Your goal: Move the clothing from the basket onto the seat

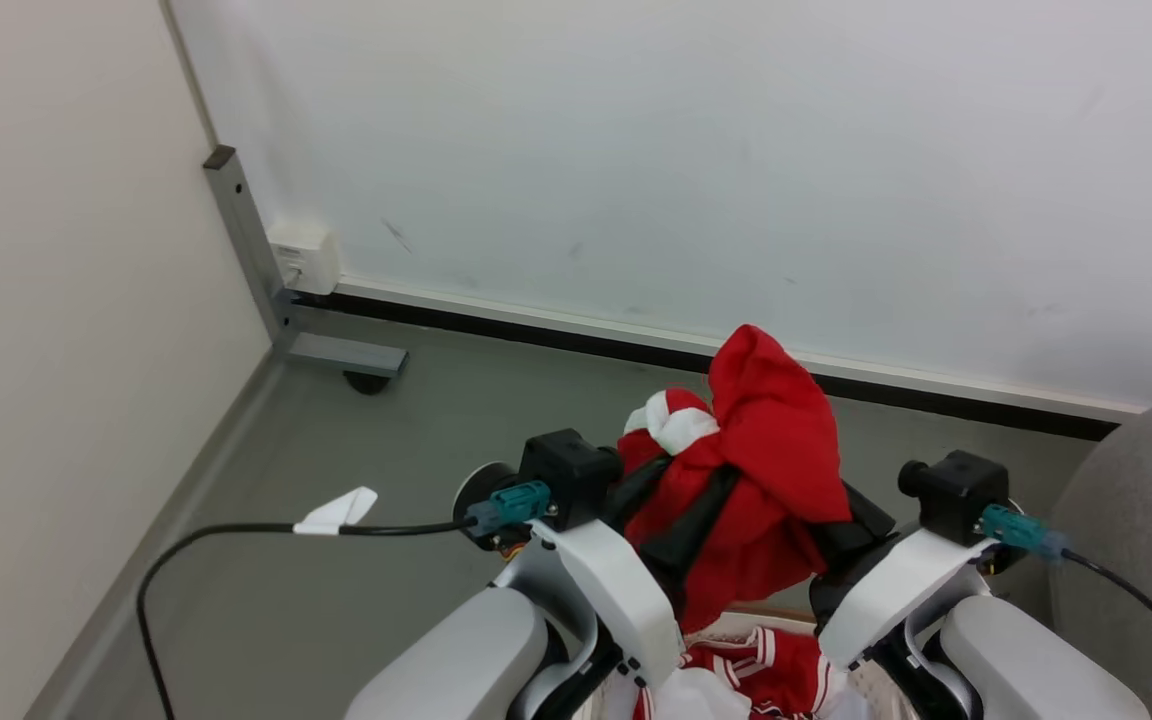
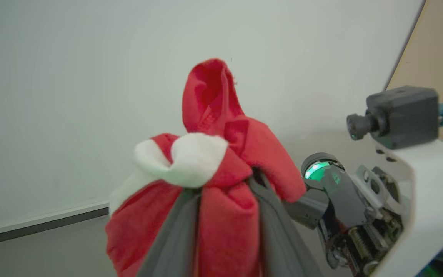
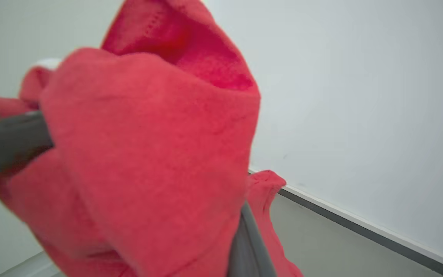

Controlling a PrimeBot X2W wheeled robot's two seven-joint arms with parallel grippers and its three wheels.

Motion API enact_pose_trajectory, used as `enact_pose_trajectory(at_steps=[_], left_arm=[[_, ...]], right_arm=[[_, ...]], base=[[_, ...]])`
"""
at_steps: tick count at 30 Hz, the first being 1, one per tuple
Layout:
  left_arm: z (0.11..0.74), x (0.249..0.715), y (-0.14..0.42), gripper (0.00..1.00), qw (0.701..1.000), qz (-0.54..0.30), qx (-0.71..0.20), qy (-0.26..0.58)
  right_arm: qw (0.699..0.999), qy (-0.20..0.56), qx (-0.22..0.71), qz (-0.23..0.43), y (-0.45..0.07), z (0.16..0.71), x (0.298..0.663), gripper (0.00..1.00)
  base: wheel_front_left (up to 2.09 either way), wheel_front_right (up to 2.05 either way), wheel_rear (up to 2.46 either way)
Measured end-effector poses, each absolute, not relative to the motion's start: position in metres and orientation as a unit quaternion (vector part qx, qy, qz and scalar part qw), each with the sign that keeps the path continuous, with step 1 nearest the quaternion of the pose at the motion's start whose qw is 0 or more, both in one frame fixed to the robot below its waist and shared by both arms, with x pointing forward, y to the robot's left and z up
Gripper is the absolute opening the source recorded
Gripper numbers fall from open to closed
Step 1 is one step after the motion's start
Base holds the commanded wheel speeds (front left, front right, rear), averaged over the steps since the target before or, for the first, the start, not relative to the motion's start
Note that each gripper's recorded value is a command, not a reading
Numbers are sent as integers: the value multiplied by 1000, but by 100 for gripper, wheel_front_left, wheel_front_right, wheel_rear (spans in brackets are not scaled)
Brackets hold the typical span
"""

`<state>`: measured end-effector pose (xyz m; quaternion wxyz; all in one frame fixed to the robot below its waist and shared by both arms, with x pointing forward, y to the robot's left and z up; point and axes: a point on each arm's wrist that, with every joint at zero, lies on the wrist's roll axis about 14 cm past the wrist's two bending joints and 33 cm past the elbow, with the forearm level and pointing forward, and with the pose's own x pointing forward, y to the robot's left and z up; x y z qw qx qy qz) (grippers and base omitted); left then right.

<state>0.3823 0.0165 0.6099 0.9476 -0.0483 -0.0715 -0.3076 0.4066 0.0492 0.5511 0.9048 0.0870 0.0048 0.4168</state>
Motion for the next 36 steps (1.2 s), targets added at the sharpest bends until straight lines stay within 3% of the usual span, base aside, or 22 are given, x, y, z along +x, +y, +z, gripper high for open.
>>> enact_pose_trajectory(at_steps=[7, 18, 26, 36], left_arm=[[600, 380, -13, 100, 933, -350, -61, -61], [590, 382, -68, 100, 901, -422, -80, -60], [577, 369, -125, 100, 856, -508, -70, -60], [562, 346, -182, 100, 802, -590, -76, -51]], right_arm=[[929, -17, 166, 330, -5, 565, 427, 0], [967, -92, 173, 164, -141, 589, 442, 0], [980, -115, 155, 51, -230, 584, 407, 0], [981, -121, 142, -54, -291, 574, 350, 0]], base=[[0, 0, 0], [0, 0, 0], [0, 0, 0], [0, 0, 0]])
